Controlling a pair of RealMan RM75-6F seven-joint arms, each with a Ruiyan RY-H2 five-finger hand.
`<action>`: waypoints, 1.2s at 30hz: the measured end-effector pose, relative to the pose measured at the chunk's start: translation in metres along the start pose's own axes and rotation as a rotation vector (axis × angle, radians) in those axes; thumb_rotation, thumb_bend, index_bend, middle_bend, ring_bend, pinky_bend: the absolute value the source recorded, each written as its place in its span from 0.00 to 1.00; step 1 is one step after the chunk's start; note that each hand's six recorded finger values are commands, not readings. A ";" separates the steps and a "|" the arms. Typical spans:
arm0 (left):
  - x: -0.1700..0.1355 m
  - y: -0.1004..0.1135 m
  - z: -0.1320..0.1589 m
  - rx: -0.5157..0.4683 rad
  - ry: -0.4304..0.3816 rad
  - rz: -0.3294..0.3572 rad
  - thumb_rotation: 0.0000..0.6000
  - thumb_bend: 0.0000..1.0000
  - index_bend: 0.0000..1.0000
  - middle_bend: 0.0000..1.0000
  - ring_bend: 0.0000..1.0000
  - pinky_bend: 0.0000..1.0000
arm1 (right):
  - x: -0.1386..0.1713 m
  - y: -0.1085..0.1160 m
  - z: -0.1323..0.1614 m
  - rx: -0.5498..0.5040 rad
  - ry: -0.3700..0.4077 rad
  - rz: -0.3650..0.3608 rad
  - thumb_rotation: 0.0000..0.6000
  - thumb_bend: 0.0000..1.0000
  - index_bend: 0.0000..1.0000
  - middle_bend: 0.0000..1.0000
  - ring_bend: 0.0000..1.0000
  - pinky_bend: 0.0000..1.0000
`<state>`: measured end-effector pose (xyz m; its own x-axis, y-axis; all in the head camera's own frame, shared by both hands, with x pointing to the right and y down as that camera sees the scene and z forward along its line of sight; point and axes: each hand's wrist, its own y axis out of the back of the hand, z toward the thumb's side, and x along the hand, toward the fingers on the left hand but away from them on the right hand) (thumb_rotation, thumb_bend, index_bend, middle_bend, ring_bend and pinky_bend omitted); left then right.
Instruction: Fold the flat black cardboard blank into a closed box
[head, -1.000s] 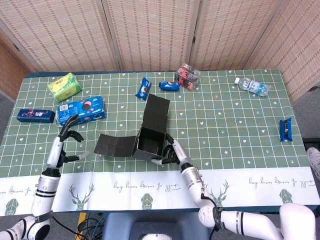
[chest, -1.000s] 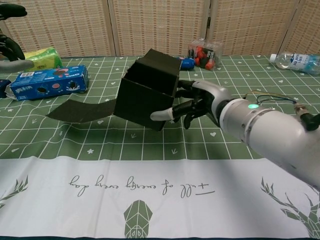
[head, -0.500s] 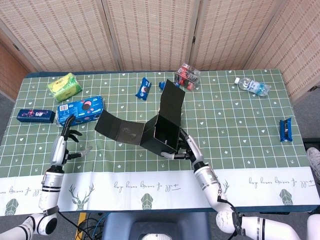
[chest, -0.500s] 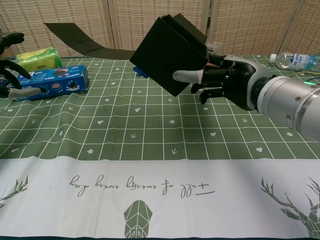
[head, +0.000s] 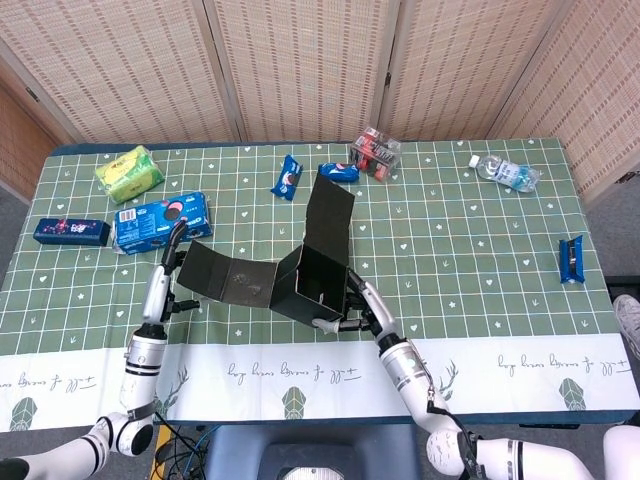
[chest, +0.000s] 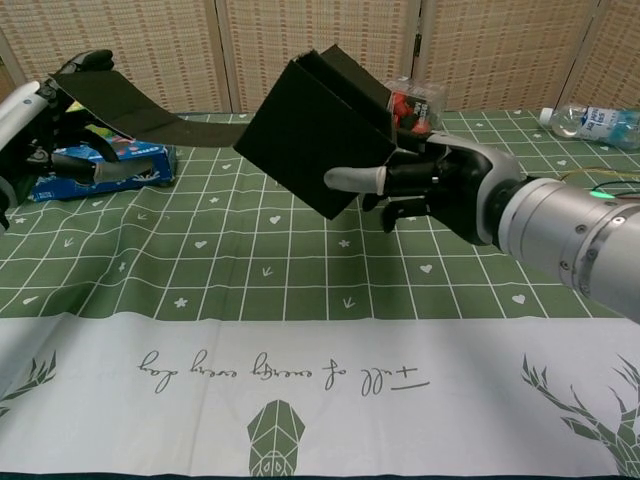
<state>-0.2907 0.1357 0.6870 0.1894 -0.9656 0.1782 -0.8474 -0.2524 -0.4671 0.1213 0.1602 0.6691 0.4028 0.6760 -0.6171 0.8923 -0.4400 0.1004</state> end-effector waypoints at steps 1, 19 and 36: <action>0.001 -0.001 0.002 -0.008 -0.008 0.001 1.00 0.15 0.00 0.00 0.38 0.52 | 0.000 -0.001 -0.001 0.005 -0.002 0.001 1.00 0.46 0.33 0.44 0.61 0.67; -0.004 -0.007 0.023 -0.141 -0.032 -0.041 1.00 0.15 0.00 0.00 0.38 0.52 | -0.001 -0.019 -0.015 0.103 -0.019 0.032 1.00 0.48 0.33 0.44 0.61 0.67; -0.002 -0.021 0.027 -0.053 -0.100 -0.105 1.00 0.15 0.22 0.10 0.59 0.52 | -0.011 -0.037 -0.025 0.262 -0.045 0.054 1.00 0.48 0.33 0.44 0.61 0.67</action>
<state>-0.2602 0.1408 0.6734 0.3241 -0.9363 0.1354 -0.8449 -0.3509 -0.4037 0.0884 0.1836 0.6919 0.4334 0.6231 -0.6511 0.7843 -0.6167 -0.0681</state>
